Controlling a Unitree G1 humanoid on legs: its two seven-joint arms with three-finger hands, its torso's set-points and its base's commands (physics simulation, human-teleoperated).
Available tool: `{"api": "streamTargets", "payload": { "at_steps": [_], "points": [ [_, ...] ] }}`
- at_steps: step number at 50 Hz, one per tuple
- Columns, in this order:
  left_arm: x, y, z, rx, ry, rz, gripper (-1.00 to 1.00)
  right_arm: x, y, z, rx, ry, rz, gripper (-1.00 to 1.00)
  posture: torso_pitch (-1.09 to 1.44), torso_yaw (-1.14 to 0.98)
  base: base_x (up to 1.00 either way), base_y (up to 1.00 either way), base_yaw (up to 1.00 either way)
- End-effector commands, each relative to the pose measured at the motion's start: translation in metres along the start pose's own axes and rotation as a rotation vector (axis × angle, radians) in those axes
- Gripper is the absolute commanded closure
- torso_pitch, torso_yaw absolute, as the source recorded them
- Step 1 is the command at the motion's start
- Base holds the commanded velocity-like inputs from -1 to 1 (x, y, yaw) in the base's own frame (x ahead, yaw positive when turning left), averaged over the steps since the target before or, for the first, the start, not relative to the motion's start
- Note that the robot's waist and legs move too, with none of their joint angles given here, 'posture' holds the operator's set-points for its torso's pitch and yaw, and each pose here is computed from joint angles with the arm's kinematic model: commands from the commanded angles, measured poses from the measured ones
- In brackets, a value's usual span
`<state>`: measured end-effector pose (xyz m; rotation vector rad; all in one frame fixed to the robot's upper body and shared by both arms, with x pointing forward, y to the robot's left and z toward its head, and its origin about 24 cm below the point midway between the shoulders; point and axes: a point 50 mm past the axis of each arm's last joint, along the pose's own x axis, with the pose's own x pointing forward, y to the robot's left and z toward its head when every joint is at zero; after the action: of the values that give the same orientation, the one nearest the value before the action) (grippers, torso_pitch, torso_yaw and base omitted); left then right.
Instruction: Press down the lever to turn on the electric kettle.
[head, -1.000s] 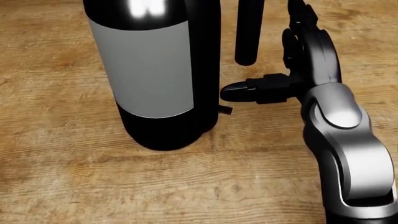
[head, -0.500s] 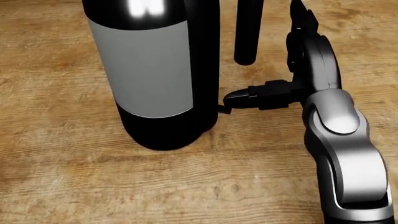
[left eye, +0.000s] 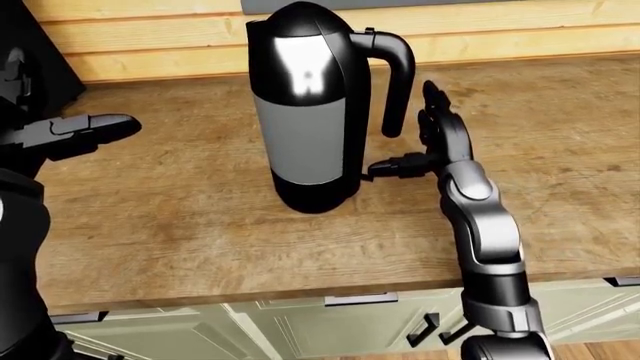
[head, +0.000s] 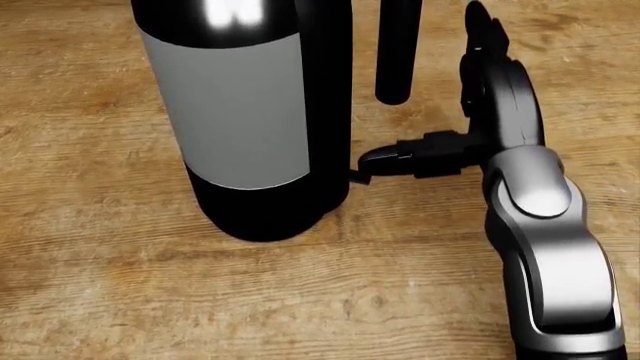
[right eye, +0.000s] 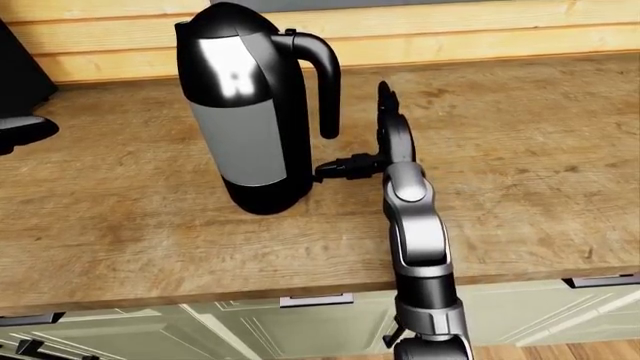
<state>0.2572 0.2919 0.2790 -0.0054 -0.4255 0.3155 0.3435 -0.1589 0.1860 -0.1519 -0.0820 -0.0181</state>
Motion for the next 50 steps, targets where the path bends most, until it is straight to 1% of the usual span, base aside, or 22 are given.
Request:
{"api": "streamTargets", "payload": {
  "at_steps": [1,14,23,30,50],
  "points": [
    [-0.0002,0.0004,0.0175,0.006,-0.087,0.000,-1.00,0.0000,-0.0019,0.0222,-0.004,-0.103,-0.013,-1.00,0.00,0.00,0.00,0.00,0.00],
    [-0.0007,0.0004,0.0173,0.006,-0.088,0.000,-1.00,0.0011,-0.0016,0.0202,0.002,-0.102,-0.032,-1.00,0.00,0.00,0.00,0.00,0.00],
    [-0.0001,0.0008,0.0180,0.005,-0.089,0.001,-1.00,0.0021,-0.0021,0.0202,-0.022,-0.109,-0.039,-1.00,0.00,0.00,0.00,0.00,0.00],
    [-0.0002,0.0004,0.0184,0.004,-0.090,0.001,-1.00,0.0014,-0.0009,0.0210,-0.034,-0.112,-0.028,-1.00,0.00,0.00,0.00,0.00,0.00],
    [0.0001,0.0008,0.0184,0.005,-0.090,0.002,-1.00,0.0011,-0.0014,0.0232,-0.013,-0.111,-0.028,-1.00,0.00,0.00,0.00,0.00,0.00]
  ]
}}
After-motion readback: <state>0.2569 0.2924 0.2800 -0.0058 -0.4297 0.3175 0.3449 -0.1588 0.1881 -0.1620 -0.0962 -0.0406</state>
